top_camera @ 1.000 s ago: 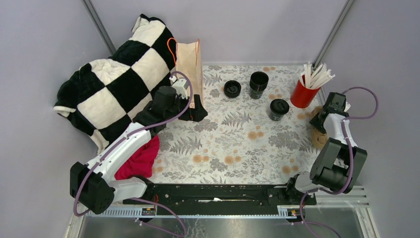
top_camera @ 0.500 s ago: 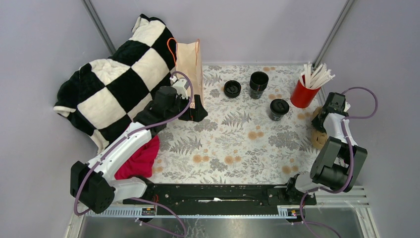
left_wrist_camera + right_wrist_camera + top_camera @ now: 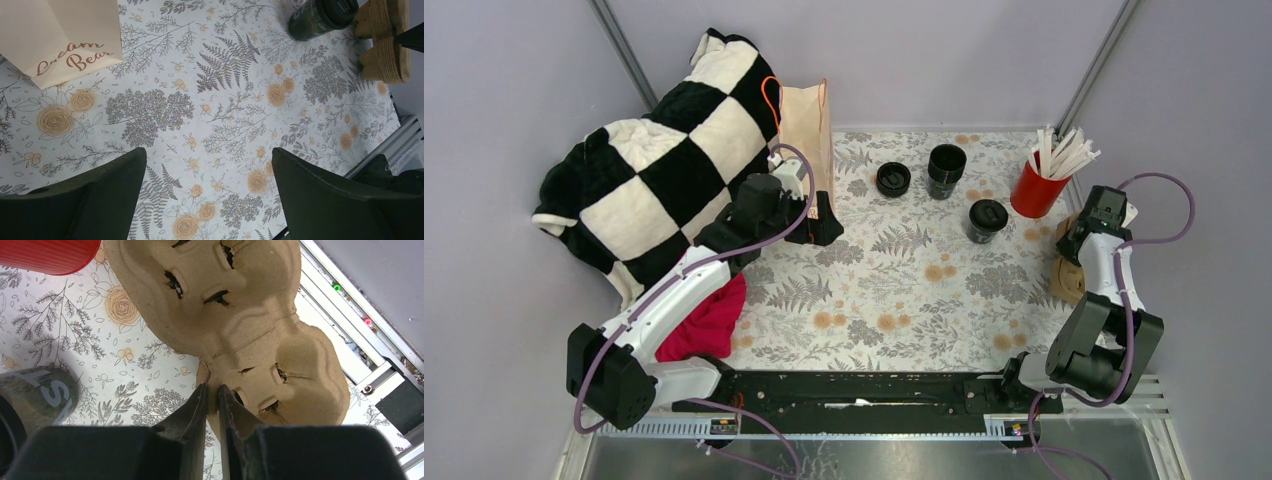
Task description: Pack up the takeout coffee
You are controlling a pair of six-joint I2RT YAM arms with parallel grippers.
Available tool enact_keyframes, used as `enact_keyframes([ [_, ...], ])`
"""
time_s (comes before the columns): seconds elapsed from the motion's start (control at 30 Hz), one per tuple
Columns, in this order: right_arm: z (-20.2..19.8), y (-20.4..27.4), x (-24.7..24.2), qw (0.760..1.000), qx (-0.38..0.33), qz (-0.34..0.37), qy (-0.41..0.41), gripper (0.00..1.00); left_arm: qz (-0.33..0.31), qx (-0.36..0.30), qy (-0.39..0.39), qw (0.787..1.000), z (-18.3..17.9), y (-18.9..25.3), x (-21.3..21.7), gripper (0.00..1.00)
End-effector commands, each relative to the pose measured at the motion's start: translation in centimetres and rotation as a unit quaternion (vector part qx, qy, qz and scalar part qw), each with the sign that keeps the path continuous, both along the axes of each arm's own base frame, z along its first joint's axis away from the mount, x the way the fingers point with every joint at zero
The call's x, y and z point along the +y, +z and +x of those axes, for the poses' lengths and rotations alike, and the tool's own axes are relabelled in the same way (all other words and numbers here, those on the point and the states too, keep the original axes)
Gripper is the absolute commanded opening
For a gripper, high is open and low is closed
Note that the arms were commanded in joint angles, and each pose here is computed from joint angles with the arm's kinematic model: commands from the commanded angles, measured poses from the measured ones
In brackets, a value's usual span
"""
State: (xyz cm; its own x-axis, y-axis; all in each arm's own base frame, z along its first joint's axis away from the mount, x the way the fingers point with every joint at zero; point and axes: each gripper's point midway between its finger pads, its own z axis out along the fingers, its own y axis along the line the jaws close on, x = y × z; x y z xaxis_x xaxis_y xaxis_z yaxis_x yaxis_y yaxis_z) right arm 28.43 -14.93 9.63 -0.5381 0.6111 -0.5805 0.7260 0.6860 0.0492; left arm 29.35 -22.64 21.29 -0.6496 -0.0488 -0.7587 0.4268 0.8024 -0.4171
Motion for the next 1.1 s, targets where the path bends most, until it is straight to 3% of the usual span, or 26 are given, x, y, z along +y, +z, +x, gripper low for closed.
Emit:
enact_keyframes([
  [0.0, -0.1, 1.8, -0.5, 1.000, -0.014, -0.017, -0.011, 0.00, -0.010, -0.023, -0.007, 1.000, 0.6, 1.0, -0.5, 0.99],
  [0.1, -0.4, 1.8, -0.8, 0.999, 0.001, -0.033, -0.016, 0.00, -0.010, -0.022, -0.008, 1.000, 0.6, 1.0, -0.6, 0.99],
  [0.33, -1.7, 2.6, -0.8, 0.980, 0.106, -0.169, -0.022, 0.00, -0.012, -0.019, -0.012, 1.000, 0.5, 0.9, -0.7, 0.99],
  [0.57, -2.2, 2.7, -0.9, 0.962, 0.164, -0.218, -0.025, 0.00, -0.017, -0.016, -0.017, 1.000, 0.3, 1.0, -0.9, 0.99],
  [0.77, -2.3, 5.8, -0.9, 0.964, 0.121, -0.233, -0.037, 0.00, -0.022, -0.014, -0.023, 0.999, 0.2, 1.1, -1.2, 0.99],
  [1.07, -2.2, 12.7, 1.5, 0.980, -0.030, -0.195, 0.002, 0.00, -0.033, -0.010, -0.027, 0.999, 0.0, 1.7, -1.5, 0.99],
])
